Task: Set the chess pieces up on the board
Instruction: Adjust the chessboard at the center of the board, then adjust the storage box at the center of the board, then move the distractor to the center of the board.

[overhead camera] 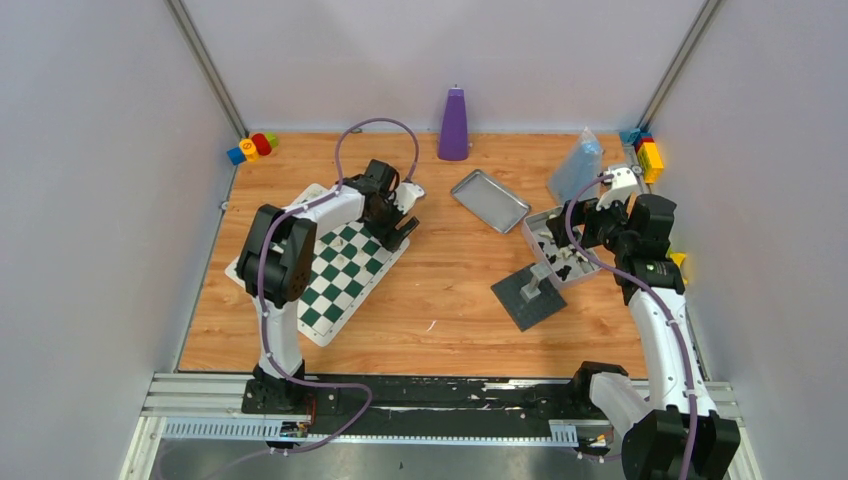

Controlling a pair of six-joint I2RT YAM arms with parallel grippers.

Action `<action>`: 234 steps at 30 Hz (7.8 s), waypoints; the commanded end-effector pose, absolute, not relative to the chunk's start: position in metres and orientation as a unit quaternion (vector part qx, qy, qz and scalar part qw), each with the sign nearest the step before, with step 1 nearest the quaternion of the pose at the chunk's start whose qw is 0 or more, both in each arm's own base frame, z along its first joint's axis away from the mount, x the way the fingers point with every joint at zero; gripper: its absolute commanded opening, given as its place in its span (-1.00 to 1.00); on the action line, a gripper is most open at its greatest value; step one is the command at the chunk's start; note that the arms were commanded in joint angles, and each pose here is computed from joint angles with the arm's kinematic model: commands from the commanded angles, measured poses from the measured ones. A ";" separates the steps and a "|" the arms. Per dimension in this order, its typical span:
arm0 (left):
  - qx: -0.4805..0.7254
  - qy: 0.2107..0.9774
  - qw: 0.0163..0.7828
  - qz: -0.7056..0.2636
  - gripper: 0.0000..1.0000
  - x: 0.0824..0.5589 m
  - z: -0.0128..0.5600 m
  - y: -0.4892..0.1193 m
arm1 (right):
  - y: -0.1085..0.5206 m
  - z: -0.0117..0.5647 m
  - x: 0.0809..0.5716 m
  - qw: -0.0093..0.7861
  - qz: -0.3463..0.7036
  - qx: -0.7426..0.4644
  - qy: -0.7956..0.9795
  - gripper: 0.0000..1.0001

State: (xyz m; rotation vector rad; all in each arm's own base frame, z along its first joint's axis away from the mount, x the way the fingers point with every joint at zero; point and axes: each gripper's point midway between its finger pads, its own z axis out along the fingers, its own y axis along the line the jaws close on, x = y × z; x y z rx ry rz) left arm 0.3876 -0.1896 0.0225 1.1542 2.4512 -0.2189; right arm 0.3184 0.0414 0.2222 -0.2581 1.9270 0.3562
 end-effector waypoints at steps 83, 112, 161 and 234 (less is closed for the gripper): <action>0.598 0.752 0.277 -0.026 0.93 0.342 0.016 -0.349 | 0.051 0.224 0.318 0.554 0.167 -0.140 0.804 0.99; 0.646 0.684 0.332 -0.067 0.99 0.290 0.072 -0.406 | 0.040 0.217 0.324 0.546 0.144 -0.122 0.817 0.99; 0.462 0.782 0.415 -0.043 1.00 0.327 0.212 -0.218 | 0.000 0.049 0.431 0.261 0.006 -0.155 0.953 -0.99; 0.312 0.832 0.458 -0.040 1.00 0.354 0.273 -0.120 | 0.110 0.064 0.235 0.139 -0.006 -0.551 0.823 -0.10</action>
